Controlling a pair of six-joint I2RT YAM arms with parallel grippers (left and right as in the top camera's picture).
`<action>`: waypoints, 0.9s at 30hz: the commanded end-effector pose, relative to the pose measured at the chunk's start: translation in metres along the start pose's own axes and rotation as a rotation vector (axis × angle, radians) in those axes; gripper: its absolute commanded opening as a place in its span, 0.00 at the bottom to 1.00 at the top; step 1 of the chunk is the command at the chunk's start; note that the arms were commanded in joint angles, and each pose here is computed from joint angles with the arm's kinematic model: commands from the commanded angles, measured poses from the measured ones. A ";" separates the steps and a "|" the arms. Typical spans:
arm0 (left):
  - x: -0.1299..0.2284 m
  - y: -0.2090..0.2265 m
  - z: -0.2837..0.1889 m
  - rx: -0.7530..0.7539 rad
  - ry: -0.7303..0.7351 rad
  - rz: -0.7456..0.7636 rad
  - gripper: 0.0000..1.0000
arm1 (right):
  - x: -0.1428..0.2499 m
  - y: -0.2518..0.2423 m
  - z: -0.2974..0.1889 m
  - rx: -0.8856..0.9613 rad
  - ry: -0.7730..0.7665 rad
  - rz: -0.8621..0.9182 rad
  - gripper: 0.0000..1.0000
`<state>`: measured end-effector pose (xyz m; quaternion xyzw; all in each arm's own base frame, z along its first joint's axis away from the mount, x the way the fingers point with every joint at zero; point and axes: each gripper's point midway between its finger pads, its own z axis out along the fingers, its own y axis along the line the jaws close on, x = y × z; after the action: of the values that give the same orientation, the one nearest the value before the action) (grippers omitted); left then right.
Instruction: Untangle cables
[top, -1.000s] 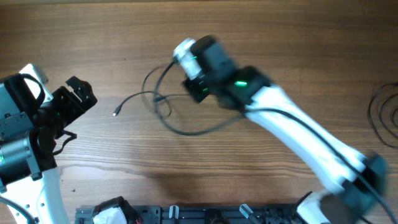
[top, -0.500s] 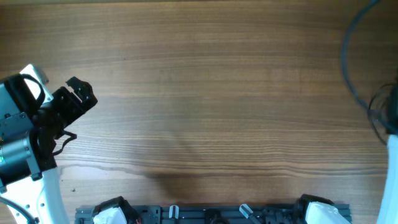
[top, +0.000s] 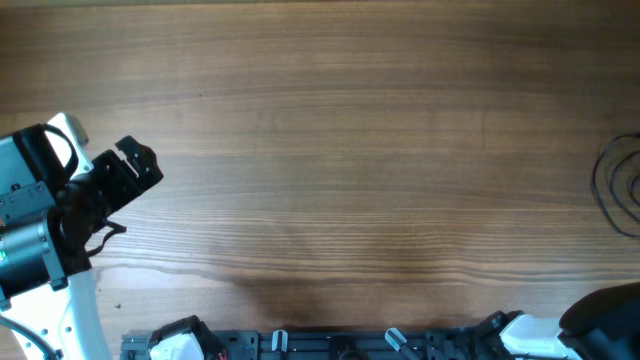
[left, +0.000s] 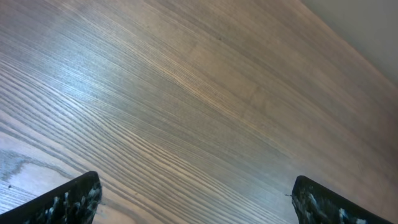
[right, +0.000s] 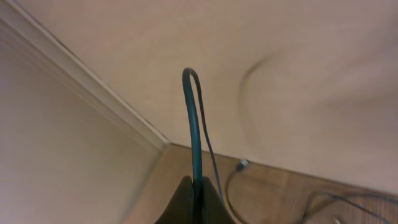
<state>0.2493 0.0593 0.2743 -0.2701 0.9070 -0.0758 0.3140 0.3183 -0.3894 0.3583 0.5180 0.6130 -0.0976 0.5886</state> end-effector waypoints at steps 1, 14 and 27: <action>-0.001 0.000 -0.003 0.003 -0.005 0.045 1.00 | 0.023 -0.026 0.028 0.037 0.070 0.034 0.04; 0.004 0.001 -0.003 -0.002 0.018 0.072 1.00 | 0.184 -0.131 0.041 0.270 0.687 0.382 1.00; 0.015 -0.004 -0.003 0.033 0.068 0.060 1.00 | 0.272 0.004 -0.049 -0.377 1.209 0.117 1.00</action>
<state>0.2411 0.0514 0.2678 -0.2427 0.9214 -0.0815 0.2923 0.3213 -0.2564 0.1381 0.5510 0.7565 0.2966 0.1900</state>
